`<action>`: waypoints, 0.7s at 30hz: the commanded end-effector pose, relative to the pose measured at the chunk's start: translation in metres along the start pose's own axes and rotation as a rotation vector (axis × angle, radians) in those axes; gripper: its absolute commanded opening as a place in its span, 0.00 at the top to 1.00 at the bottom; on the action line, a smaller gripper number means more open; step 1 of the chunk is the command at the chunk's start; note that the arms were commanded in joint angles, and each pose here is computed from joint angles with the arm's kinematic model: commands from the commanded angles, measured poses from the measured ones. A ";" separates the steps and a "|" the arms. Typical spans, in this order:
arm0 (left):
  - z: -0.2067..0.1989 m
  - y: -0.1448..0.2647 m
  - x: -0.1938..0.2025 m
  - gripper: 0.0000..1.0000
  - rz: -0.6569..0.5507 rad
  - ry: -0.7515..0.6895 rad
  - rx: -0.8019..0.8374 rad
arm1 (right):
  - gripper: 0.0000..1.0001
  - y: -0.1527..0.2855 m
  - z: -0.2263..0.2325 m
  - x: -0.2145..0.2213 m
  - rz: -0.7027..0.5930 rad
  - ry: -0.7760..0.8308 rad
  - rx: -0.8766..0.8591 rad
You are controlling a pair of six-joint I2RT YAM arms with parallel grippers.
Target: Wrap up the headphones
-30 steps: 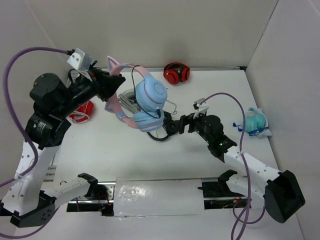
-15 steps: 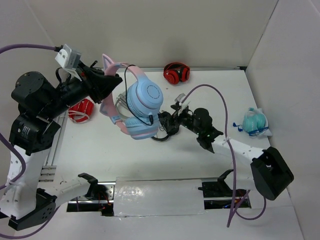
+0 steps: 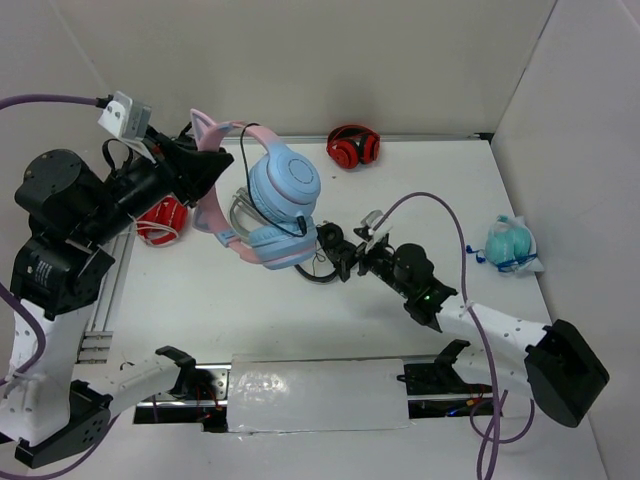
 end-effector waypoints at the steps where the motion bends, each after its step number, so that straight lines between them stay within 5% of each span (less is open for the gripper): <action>1: -0.008 0.010 -0.028 1.00 -0.134 0.040 -0.009 | 0.00 -0.003 0.013 0.005 -0.007 0.023 -0.081; 6: -0.010 0.009 -0.030 1.00 -0.132 0.059 0.007 | 0.00 -0.032 0.027 0.014 0.050 0.025 -0.215; 15: -0.012 0.005 -0.020 1.00 -0.115 0.098 0.051 | 0.06 -0.103 0.039 -0.009 -0.049 -0.013 -0.301; 16: -0.012 0.003 -0.018 1.00 -0.107 0.101 0.059 | 0.29 -0.109 0.040 -0.010 -0.044 -0.021 -0.311; 19: -0.009 -0.002 -0.010 1.00 -0.080 0.121 0.046 | 0.74 -0.128 0.047 -0.021 -0.049 -0.123 -0.369; 21: -0.003 -0.009 -0.005 1.00 -0.062 0.137 0.011 | 0.85 -0.127 0.052 -0.018 -0.053 -0.159 -0.405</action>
Point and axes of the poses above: each gripper's point midway between its finger pads, its own y axis back along the fingers, its own z axis along the line the jaws close on, x = y × z, the point moved 9 cm from there along y, back along the fingers, and after that the axes turned 6 degrees about -y, right-handed, at the moved point
